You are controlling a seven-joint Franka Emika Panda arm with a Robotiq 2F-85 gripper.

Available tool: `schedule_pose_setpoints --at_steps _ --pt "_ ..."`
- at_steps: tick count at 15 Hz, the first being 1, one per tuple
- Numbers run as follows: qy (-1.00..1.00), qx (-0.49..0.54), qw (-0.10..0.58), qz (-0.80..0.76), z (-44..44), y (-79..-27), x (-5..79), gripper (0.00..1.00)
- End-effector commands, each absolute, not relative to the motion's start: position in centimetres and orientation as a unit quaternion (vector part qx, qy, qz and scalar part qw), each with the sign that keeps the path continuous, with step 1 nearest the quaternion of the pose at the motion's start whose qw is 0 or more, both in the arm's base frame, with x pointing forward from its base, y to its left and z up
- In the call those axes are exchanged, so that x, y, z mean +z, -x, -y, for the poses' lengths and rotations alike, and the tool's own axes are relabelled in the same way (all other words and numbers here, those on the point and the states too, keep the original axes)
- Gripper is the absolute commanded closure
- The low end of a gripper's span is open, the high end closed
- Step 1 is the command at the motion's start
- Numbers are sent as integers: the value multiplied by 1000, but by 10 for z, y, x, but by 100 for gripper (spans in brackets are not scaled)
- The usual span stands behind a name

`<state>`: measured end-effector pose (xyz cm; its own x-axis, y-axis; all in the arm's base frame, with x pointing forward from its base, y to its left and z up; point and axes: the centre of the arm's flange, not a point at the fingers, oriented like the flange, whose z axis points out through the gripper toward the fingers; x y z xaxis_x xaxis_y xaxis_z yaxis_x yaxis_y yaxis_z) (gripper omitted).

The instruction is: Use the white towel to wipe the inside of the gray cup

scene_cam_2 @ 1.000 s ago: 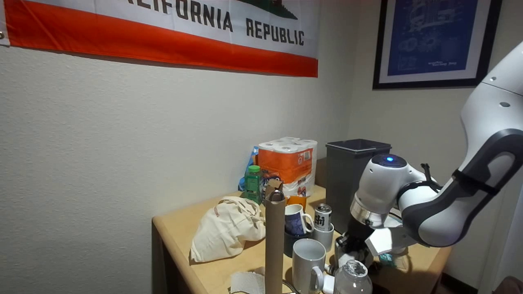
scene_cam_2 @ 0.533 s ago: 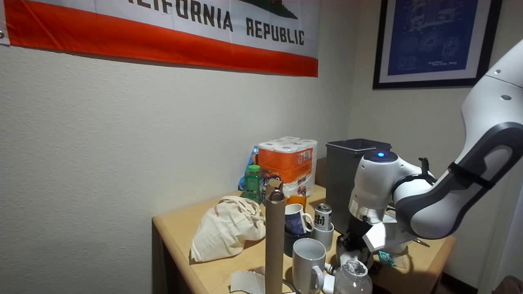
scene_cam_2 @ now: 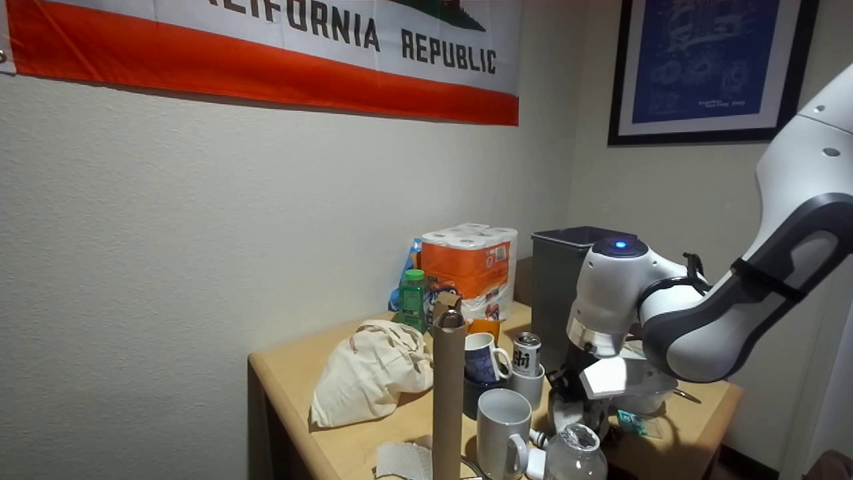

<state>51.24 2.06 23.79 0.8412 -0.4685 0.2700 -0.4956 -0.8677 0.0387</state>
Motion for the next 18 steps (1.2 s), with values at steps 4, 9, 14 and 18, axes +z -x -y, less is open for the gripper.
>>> schedule_pose_setpoints --at_steps 4,9,14,18 --pt "-951 76 78 291 -31 -496 225 99" --pt "-941 117 135 287 -30 -497 228 99" --pt "-927 173 136 303 -38 -493 224 99" --pt "-918 176 103 341 -39 -494 228 99"
